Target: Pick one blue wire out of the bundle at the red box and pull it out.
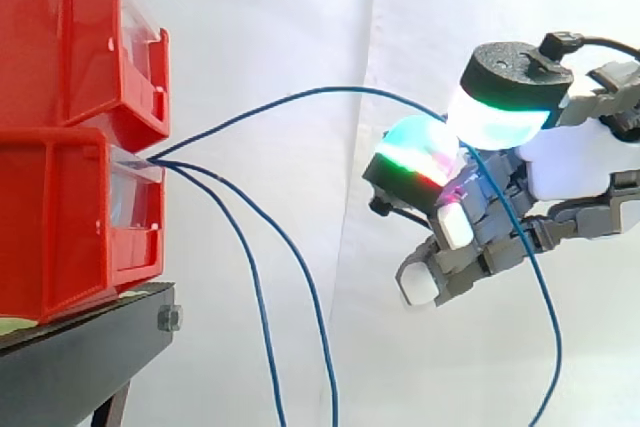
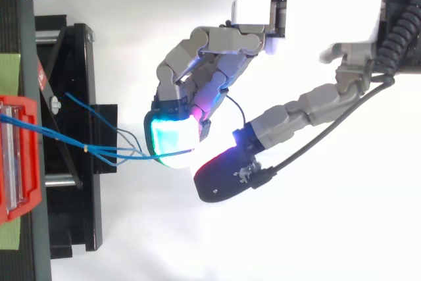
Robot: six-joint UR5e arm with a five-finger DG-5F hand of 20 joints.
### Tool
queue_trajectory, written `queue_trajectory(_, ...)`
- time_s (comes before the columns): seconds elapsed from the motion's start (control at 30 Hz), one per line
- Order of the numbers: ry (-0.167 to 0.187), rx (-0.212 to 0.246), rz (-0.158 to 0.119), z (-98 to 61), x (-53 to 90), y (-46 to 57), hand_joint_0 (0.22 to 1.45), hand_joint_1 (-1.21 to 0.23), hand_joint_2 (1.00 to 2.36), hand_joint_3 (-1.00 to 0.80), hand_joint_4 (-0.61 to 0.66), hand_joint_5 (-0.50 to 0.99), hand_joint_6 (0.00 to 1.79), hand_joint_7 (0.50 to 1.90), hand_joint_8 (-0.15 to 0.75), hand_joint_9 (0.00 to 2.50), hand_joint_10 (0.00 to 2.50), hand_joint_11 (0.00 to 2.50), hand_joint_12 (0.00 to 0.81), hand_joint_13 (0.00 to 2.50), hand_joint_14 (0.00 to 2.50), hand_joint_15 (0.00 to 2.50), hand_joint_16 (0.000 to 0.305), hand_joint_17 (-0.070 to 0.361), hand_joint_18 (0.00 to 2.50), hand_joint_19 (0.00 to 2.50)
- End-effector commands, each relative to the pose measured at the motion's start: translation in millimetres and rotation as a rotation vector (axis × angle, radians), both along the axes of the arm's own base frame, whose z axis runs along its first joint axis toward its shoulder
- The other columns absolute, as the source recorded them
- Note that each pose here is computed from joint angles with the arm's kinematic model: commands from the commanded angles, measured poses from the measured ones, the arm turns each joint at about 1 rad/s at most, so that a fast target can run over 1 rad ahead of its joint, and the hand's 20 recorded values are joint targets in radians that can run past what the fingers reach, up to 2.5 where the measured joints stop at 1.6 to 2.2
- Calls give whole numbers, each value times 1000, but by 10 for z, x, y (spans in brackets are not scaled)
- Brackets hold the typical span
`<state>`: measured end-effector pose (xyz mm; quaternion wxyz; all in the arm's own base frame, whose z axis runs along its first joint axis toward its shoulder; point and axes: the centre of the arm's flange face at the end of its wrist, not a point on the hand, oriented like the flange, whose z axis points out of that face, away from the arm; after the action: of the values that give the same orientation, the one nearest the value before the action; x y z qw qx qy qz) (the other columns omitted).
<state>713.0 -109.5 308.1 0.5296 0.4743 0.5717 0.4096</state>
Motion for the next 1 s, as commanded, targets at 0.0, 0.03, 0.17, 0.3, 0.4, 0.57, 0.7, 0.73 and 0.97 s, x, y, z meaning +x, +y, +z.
queue_trajectory(0.0, 0, 0, 0, 0, 0, 0, 590, -897, 1017, -62, -11, -41, 864, 989, 240, 831, 16, 369, 398, 561, 18, 401, 68, 152, 186, 278)
queue_trajectory(0.03, 0, 2, 0, 0, 0, 0, 589, -900, 1017, -52, -18, -39, 863, 988, 239, 839, 14, 357, 399, 565, 18, 406, 68, 153, 190, 276)
queue_trajectory(0.17, -3, 0, 0, 22, -5, 0, 585, -916, 1014, -27, -31, -30, 853, 989, 240, 896, 14, 355, 410, 583, 16, 400, 72, 162, 213, 268)
queue_trajectory(0.3, -3, -3, 0, 22, -5, 0, 583, -919, 1012, -17, -39, -25, 847, 999, 240, 915, 13, 349, 417, 587, 15, 397, 74, 166, 211, 268)
queue_trajectory(0.4, 2, 0, 2, 17, -10, 1, 580, -918, 1008, -10, -37, -22, 849, 981, 239, 925, 15, 349, 421, 581, 15, 403, 75, 169, 197, 276)
queue_trajectory(0.57, 0, 7, -4, 19, -8, -3, 581, -917, 1007, -17, -48, -20, 848, 979, 245, 924, 13, 358, 423, 561, 17, 395, 75, 170, 189, 272)
queue_trajectory(0.7, 1, 26, -6, 8, -6, -3, 581, -915, 1007, -18, -33, -21, 848, 983, 253, 973, 14, 375, 428, 588, 15, 397, 76, 171, 194, 279)
queue_trajectory(0.73, 1, 30, -6, 8, -6, -3, 581, -912, 1007, -20, -32, -21, 848, 983, 253, 991, 14, 377, 426, 598, 15, 399, 76, 172, 203, 283)
queue_trajectory(0.97, -4, 24, -4, 12, -1, -2, 582, -905, 1006, -24, -48, -22, 849, 983, 249, 910, 13, 350, 429, 549, 14, 387, 77, 173, 195, 281)
